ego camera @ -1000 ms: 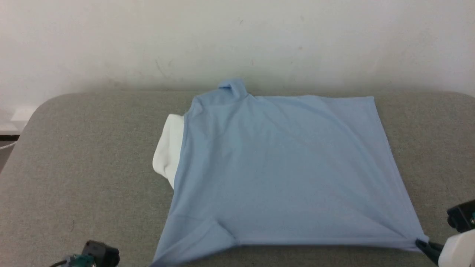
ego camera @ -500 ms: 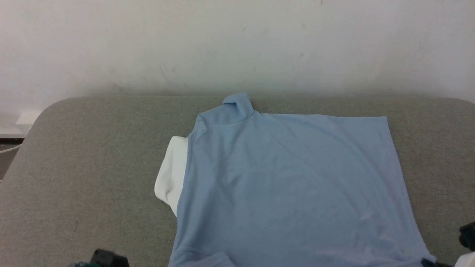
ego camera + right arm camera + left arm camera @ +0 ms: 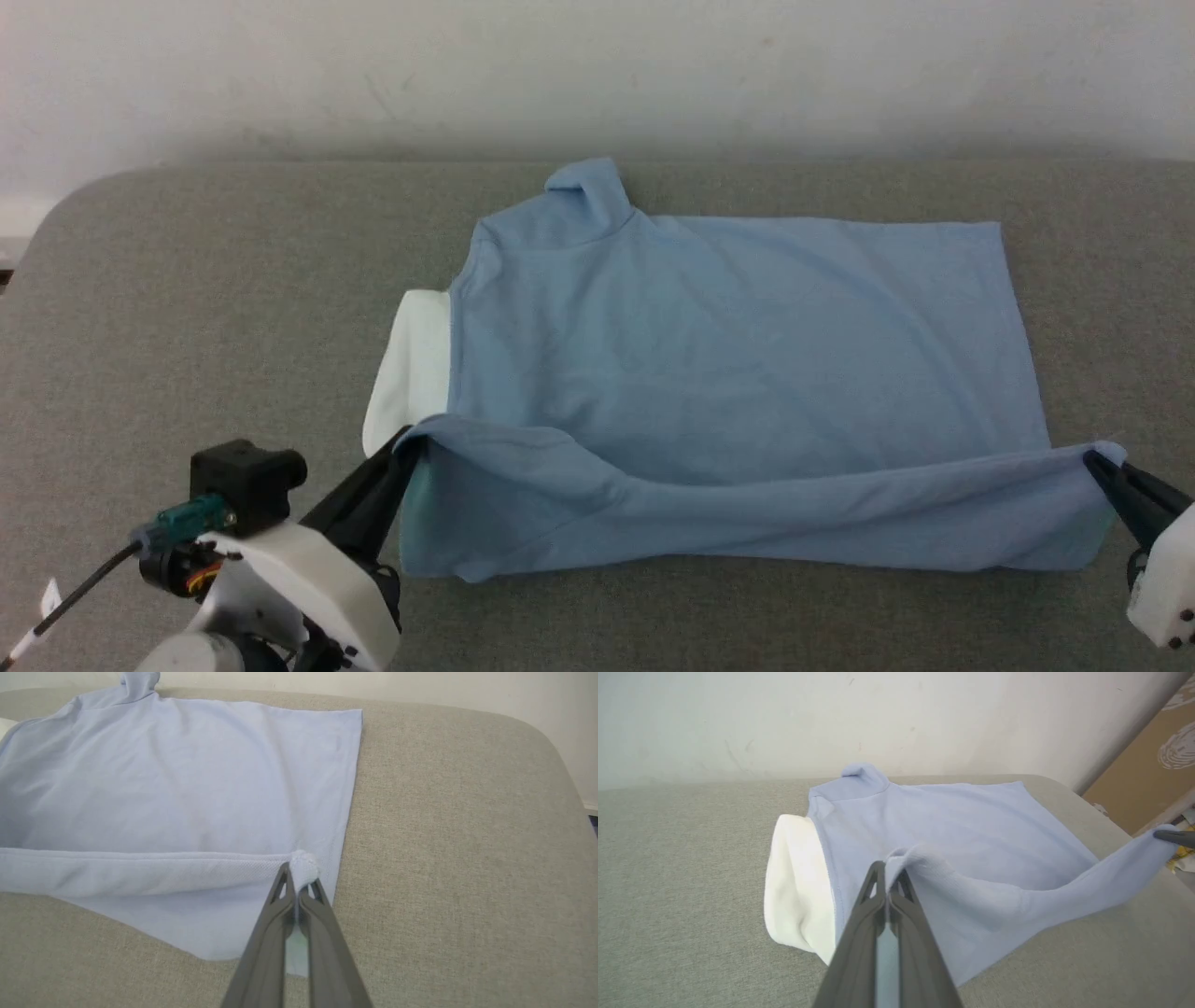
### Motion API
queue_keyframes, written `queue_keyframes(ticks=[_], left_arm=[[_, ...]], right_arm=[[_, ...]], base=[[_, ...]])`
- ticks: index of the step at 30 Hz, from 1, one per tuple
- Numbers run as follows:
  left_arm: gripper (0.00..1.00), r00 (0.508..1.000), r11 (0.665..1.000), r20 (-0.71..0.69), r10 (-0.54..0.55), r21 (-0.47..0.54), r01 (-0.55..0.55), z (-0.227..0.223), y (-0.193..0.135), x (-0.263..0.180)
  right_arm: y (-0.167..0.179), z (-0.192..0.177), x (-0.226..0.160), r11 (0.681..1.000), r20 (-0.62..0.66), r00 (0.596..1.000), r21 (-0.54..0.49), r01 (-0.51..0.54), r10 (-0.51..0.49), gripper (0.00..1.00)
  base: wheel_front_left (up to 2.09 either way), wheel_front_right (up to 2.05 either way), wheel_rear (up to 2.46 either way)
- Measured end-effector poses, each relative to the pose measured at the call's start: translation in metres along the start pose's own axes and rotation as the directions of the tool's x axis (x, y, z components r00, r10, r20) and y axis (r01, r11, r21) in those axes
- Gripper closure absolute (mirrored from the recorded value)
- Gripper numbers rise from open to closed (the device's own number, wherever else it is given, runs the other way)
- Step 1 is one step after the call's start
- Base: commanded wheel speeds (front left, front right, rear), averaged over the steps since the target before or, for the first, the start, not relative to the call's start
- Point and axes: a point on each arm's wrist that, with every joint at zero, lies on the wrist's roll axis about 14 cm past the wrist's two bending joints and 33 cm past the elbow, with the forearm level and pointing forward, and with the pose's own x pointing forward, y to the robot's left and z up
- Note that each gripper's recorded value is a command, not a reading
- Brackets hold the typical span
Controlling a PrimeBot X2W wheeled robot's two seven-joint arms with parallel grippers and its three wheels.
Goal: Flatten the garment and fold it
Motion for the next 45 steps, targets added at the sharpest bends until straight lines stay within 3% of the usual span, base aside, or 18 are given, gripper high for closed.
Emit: queue_keyframes(ticks=[12, 20, 21, 22, 23, 25, 36, 40, 45], left_arm=[[1.0, 0.98, 0.984, -0.149, 0.133, 0.139, -0.112, -0.048, 0.049, 0.069], [1.0, 0.939, 0.982, -0.301, 0.169, 0.135, -0.133, -0.096, 0.057, 0.082], [0.67, 0.937, 0.982, -0.305, 0.172, 0.132, -0.138, -0.098, 0.058, 0.082], [0.02, 0.938, 0.981, -0.3, 0.176, 0.13, -0.143, -0.098, 0.058, 0.082], [0.0, 0.939, 0.981, -0.293, 0.181, 0.128, -0.149, -0.098, 0.059, 0.082], [0.0, 0.94, 0.979, -0.285, 0.19, 0.122, -0.161, -0.097, 0.06, 0.08], [0.0, 0.961, 0.966, -0.105, 0.255, -0.006, -0.257, -0.053, 0.055, 0.062], [0.0, 0.96, 0.957, -0.035, 0.277, -0.083, -0.279, -0.035, 0.044, 0.047], [0.0, 0.969, 0.959, -0.055, 0.24, -0.142, -0.245, -0.034, 0.02, 0.03]], right_arm=[[-0.013, -0.033, 0.061, 0.999, -0.106, 0.993, -0.026, 0.039, -0.042, 1.0], [-0.019, -0.051, 0.078, 0.997, -0.139, 0.988, -0.047, 0.058, -0.064, 1.0], [-0.017, -0.052, 0.079, 0.997, -0.139, 0.988, -0.045, 0.056, -0.062, 1.0], [-0.016, -0.053, 0.079, 0.998, -0.136, 0.989, -0.042, 0.055, -0.06, 1.0], [-0.015, -0.053, 0.08, 0.998, -0.13, 0.99, -0.042, 0.052, -0.057, 0.88], [-0.012, -0.052, 0.079, 0.998, -0.117, 0.992, -0.038, 0.045, -0.05, 0.0], [-0.007, -0.032, 0.059, 0.997, -0.031, 0.997, -0.009, 0.073, -0.073, 0.0], [-0.011, -0.039, 0.042, 0.991, -0.051, 0.991, 0.031, 0.128, -0.126, 0.0], [-0.006, -0.056, 0.021, 0.978, -0.116, 0.978, 0.099, 0.185, -0.174, 0.0]], base=[[0.0, 0.0, 0.0], [0.0, 0.0, 0.0], [0.0, 0.0, 0.0], [0.0, 0.0, 0.0], [0.0, 0.0, 0.0], [0.0, 0.0, 0.0], [0.0, 0.0, 0.0], [0.0, 0.0, 0.0], [0.0, 0.0, 0.0]])
